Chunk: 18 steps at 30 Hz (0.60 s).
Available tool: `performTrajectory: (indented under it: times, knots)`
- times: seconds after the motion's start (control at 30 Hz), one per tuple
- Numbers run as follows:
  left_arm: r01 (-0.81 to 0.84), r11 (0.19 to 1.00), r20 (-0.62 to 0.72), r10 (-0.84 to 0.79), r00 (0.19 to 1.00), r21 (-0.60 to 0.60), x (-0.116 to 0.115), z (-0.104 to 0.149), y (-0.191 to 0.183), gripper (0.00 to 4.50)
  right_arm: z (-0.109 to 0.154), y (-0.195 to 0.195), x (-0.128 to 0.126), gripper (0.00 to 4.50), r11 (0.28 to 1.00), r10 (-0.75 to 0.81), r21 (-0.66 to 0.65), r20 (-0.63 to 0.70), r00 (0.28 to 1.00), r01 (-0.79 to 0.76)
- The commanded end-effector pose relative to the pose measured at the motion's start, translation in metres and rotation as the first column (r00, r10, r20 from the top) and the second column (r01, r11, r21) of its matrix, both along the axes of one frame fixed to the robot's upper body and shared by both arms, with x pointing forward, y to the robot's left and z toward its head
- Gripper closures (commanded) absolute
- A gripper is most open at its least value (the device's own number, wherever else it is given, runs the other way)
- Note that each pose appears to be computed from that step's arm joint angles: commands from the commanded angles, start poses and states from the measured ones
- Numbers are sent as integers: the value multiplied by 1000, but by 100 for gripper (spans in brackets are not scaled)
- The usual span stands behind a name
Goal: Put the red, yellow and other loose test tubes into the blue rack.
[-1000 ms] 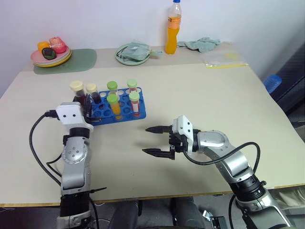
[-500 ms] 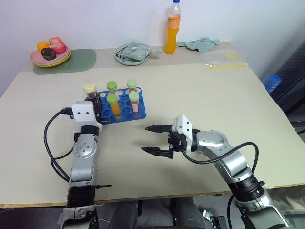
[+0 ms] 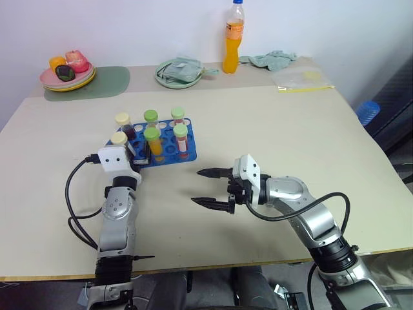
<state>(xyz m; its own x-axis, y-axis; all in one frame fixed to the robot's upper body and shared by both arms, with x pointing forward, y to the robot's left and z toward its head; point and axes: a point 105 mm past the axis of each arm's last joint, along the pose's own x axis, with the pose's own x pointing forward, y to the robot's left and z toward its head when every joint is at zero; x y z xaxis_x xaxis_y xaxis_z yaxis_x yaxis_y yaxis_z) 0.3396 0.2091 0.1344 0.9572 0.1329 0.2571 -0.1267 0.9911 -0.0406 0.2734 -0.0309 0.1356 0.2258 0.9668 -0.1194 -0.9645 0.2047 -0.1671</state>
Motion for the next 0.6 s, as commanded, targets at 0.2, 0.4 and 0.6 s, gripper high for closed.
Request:
performTrajectory:
  times: [0.2,0.4,0.6]
  knots:
    - [98,995,73,-100,992,26,-53,36,36,3,32,-26,7,85,999,-40,22,87,995,38]
    - [206,966,-128,-187,974,158,-85,24,59,3,45,-78,23,85,980,-201,3,88,976,201]
    - [259,949,-264,-206,942,183,-104,12,78,3,36,-140,41,85,905,-422,-40,45,906,423]
